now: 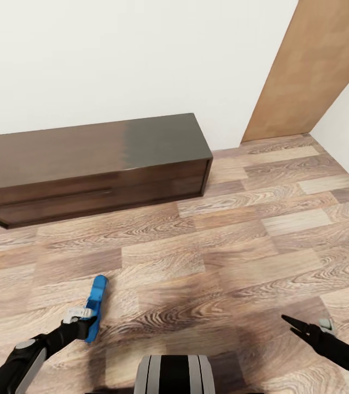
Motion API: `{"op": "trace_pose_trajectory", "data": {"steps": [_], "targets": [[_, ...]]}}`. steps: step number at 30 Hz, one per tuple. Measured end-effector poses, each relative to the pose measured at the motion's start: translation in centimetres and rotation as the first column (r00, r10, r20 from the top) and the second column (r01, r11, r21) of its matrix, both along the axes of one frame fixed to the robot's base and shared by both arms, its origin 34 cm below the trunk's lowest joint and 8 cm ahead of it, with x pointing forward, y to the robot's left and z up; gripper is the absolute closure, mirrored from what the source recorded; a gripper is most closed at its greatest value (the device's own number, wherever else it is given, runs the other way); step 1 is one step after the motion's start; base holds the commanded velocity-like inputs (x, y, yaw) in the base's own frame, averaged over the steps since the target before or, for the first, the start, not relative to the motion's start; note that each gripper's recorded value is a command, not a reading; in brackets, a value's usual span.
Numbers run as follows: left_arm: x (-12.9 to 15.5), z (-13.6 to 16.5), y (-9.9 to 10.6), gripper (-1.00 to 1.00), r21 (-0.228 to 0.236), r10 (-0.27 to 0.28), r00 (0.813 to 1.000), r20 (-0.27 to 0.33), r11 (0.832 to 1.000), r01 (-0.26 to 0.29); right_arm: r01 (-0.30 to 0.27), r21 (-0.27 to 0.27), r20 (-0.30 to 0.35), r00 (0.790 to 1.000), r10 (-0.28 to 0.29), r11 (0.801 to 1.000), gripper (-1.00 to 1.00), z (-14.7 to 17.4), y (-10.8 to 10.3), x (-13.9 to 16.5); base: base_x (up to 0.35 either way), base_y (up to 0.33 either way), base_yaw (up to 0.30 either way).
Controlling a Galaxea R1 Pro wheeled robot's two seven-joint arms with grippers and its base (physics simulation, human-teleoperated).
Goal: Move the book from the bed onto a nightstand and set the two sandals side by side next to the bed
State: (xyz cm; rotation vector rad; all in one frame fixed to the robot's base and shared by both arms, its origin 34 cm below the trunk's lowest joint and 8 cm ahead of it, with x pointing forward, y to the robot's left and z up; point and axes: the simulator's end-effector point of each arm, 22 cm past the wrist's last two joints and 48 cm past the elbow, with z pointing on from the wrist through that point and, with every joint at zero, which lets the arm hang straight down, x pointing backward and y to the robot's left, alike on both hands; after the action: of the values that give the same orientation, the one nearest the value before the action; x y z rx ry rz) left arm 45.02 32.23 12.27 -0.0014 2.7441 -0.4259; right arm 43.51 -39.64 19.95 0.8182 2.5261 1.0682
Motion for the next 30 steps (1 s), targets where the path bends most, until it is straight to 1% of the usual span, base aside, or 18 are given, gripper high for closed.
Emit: {"op": "trace_pose_trajectory", "data": {"steps": [2, 3, 4, 5, 6, 7, 9, 10, 11, 14, 16, 21, 26, 30], "targets": [[0.9, 1.1, 1.0, 1.0, -0.037, 0.035, 0.999, 0.025, 0.999, -0.034, -0.003, -0.013, 0.013, 1.0, 0.003, 1.0, -1.0, 0.2, -0.3, 0.1, 0.0, 0.0, 0.0], [1.3, 1.8, 1.3, 1.0, -0.068, 0.048, 0.998, 0.037, 0.997, -0.045, -0.001, -0.023, 0.019, 1.0, 0.002, 1.0, -1.0, 0.1, -0.5, -0.1, 0.0, 0.0, 0.0], [1.9, 2.9, 1.7, 1.0, -0.125, 0.069, 0.996, 0.057, 0.99, -0.061, 0.006, -0.042, 0.023, 1.0, -0.005, 0.999, -1.0, -0.1, -1.0, -0.6, 0.0, 0.0, 0.0], [2.2, 3.7, 2.0, 1.0, -0.158, 0.084, 0.994, 0.073, 0.985, -0.072, 0.011, -0.054, 0.025, 1.0, -0.01, 0.998, -1.0, -0.3, -1.4, -1.0, 0.0, 0.0, 0.0], [2.5, 4.1, 2.2, 1.0, -0.172, 0.093, 0.992, 0.082, 0.982, -0.078, 0.014, -0.059, 0.028, 1.0, -0.013, 0.998, -1.0, -0.2, -1.6, -1.1, 0.0, 0.0, 0.0], [2.7, 4.7, 2.7, 1.0, -0.192, 0.115, 0.989, 0.094, 0.977, -0.095, 0.019, -0.066, 0.029, 0.999, -0.017, 0.998, -1.0, -0.2, -1.9, -1.3, 0.0, 0.0, 0.0], [2.7, 5.3, 3.7, 1.0, -0.209, 0.147, 0.984, 0.102, 0.97, -0.123, 0.023, -0.072, 0.035, 0.999, -0.02, 0.997, -1.0, -0.1, -2.1, -1.3, 0.0, 0.0, 0.0], [2.0, 5.3, 4.3, 1.0, -0.218, 0.171, 0.981, 0.09, 0.965, -0.148, 0.025, -0.074, 0.038, 0.999, -0.022, 0.997, -1.0, 0.0, -2.2, -1.4, 0.0, 0.0, 0.0], [1.9, 5.3, 4.4, 1.0, -0.224, 0.18, 0.98, 0.087, 0.962, -0.157, 0.026, -0.074, 0.042, 0.999, -0.022, 0.997, -1.0, 0.2, -2.2, -1.3, 0.0, 0.0, 0.0], [-0.4, 4.7, 4.6, 1.0, -0.249, 0.211, 0.977, 0.037, 0.949, -0.195, 0.027, -0.075, 0.053, 0.998, -0.023, 0.997, -1.0, 0.5, -2.2, -1.1, 0.0, 0.0, 0.0], [-1.4, 4.4, 4.5, 1.0, -0.257, 0.225, 0.974, 0.015, 0.943, -0.214, 0.026, -0.076, 0.06, 0.998, -0.022, 0.997, -1.0, 0.8, -2.2, -0.9, 0.0, 0.0, 0.0], [-1.4, 4.8, 4.2, 1.0, -0.267, 0.231, 0.973, 0.024, 0.939, -0.217, 0.026, -0.08, 0.084, 0.996, -0.019, 0.996, -1.0, 1.5, -2.2, -0.3, 0.0, 0.0, 0.0], [-1.0, 5.3, 3.2, 1.0, -0.282, 0.235, 0.971, 0.044, 0.935, -0.214, 0.031, -0.084, 0.107, 0.994, -0.022, 0.996, -1.0, 2.3, -2.4, 0.4, 0.0, 0.0, 0.0], [-0.5, 5.9, 3.0, 1.0, -0.287, 0.236, 0.97, 0.061, 0.935, -0.21, 0.027, -0.116, 0.122, 0.992, -0.013, 0.993, -1.0, 3.5, -4.4, 0.9, 0.0, 0.0, 0.0]]}}
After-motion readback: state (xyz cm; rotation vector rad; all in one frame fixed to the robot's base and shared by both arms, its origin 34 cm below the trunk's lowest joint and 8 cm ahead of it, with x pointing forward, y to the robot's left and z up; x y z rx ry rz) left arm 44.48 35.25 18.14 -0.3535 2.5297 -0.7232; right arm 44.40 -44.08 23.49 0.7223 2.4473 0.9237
